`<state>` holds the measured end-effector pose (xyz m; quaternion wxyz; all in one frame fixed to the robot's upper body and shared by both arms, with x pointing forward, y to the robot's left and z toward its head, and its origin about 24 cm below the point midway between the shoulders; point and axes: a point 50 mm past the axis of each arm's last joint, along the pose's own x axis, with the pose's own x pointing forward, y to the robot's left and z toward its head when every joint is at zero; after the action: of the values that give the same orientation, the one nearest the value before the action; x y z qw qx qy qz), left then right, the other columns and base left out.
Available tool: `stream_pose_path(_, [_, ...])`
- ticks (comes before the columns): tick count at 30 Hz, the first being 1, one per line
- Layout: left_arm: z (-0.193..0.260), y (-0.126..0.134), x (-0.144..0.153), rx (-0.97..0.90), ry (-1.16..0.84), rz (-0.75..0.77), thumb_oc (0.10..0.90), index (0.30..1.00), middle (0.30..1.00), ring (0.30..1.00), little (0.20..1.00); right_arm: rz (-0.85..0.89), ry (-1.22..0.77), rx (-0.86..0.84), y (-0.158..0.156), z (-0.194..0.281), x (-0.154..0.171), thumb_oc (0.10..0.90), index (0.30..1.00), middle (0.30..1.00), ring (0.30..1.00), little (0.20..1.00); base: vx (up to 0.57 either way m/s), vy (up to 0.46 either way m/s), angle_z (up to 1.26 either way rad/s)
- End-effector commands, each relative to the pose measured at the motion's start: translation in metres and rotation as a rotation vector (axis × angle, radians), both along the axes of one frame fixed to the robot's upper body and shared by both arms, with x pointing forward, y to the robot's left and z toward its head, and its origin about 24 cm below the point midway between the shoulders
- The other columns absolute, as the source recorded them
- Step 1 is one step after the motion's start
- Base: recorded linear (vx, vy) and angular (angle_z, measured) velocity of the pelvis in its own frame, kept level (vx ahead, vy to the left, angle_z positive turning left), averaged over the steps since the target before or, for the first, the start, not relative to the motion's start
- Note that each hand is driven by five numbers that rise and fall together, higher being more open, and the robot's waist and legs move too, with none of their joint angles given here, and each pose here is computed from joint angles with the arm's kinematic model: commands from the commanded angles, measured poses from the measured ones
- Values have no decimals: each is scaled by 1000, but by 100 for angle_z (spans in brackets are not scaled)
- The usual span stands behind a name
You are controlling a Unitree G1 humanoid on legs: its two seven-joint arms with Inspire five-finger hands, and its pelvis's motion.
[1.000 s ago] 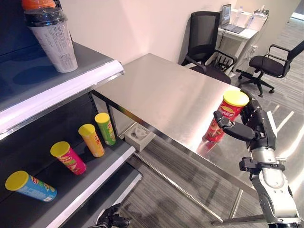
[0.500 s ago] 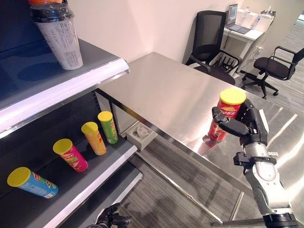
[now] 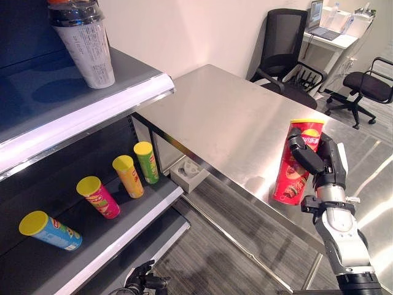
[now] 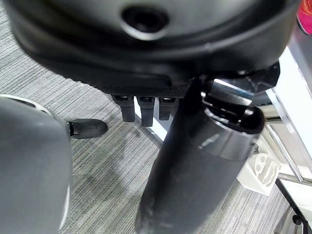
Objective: Put the goods on the table back onto the shelves and tidy them up.
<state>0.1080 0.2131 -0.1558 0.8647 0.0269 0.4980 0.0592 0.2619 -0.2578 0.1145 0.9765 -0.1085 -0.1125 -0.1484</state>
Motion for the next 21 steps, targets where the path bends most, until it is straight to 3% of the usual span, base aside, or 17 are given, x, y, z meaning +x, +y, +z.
stream_pose_path(1, [-9,0,-36,36,117,-48,800,900,900,900,900,-76,-346,-85,-11,72,-4,400,300,300,300,300,-31,-36,-2])
stream_pose_path(13, [-6,2,-24,51,62,-13,800,900,900,900,900,-41,-567,-171,14,95,-32,400,300,300,300,300,-66,-80,-5])
stream_pose_path(18, [-3,5,-19,53,14,31,800,900,900,900,900,-42,-655,-393,31,104,-46,400,300,300,300,300,-114,-170,-7])
stream_pose_path(21, [-4,1,-22,42,2,107,800,900,900,900,900,13,-741,-349,54,100,-52,400,300,300,300,300,-178,-237,-11])
